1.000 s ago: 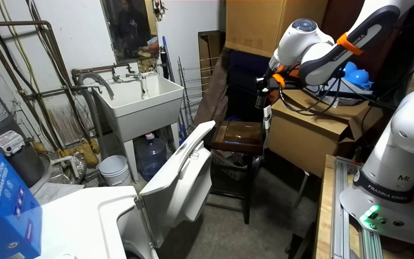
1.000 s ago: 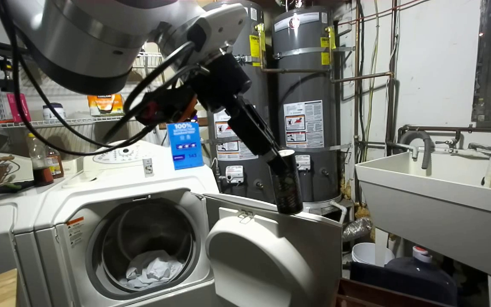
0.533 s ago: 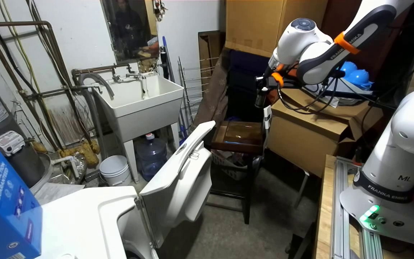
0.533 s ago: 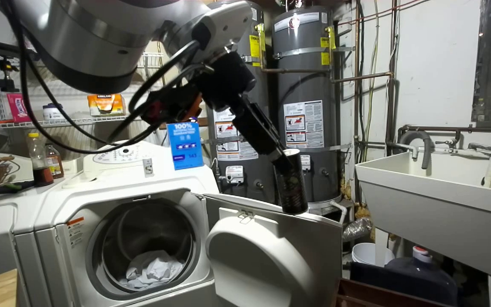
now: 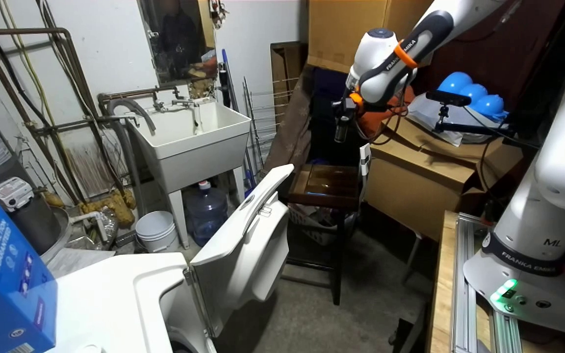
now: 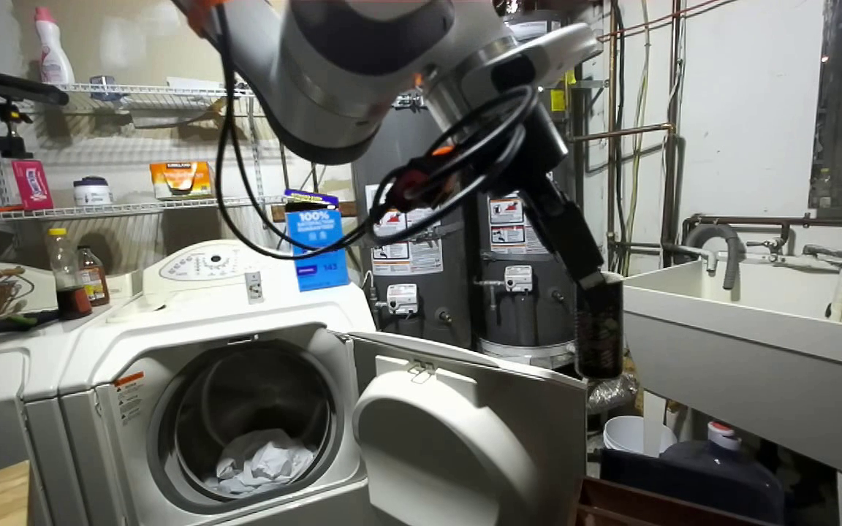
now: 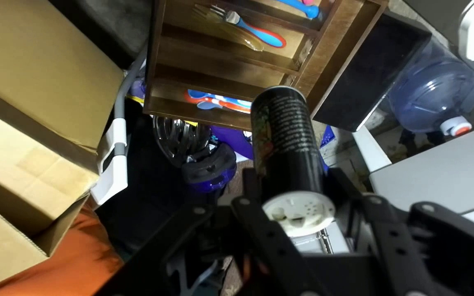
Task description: Put the black container on the table.
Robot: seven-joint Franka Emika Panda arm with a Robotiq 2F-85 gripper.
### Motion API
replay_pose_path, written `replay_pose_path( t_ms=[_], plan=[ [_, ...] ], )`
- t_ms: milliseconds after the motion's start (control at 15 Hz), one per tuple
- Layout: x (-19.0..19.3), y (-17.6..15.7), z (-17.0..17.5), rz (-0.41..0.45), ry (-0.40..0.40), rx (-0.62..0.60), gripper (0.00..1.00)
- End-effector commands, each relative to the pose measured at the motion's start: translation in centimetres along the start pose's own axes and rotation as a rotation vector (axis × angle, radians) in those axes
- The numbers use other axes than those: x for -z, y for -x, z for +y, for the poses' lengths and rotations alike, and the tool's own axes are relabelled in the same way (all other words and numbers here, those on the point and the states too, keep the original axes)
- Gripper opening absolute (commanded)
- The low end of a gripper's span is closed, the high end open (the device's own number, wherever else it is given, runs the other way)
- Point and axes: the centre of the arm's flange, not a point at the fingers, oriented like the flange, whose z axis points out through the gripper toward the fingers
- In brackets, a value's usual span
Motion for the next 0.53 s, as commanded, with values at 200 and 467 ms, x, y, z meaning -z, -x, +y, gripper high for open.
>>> replay_pose_path(
  t_ms=[200, 467],
  plan=[
    [-7.5, -11.9, 3.6, -0.093, 0.134, -0.087, 0.2],
    [-6.8, -9.3, 4.5, -0.076, 0.135, -0.079, 0.45]
  ],
)
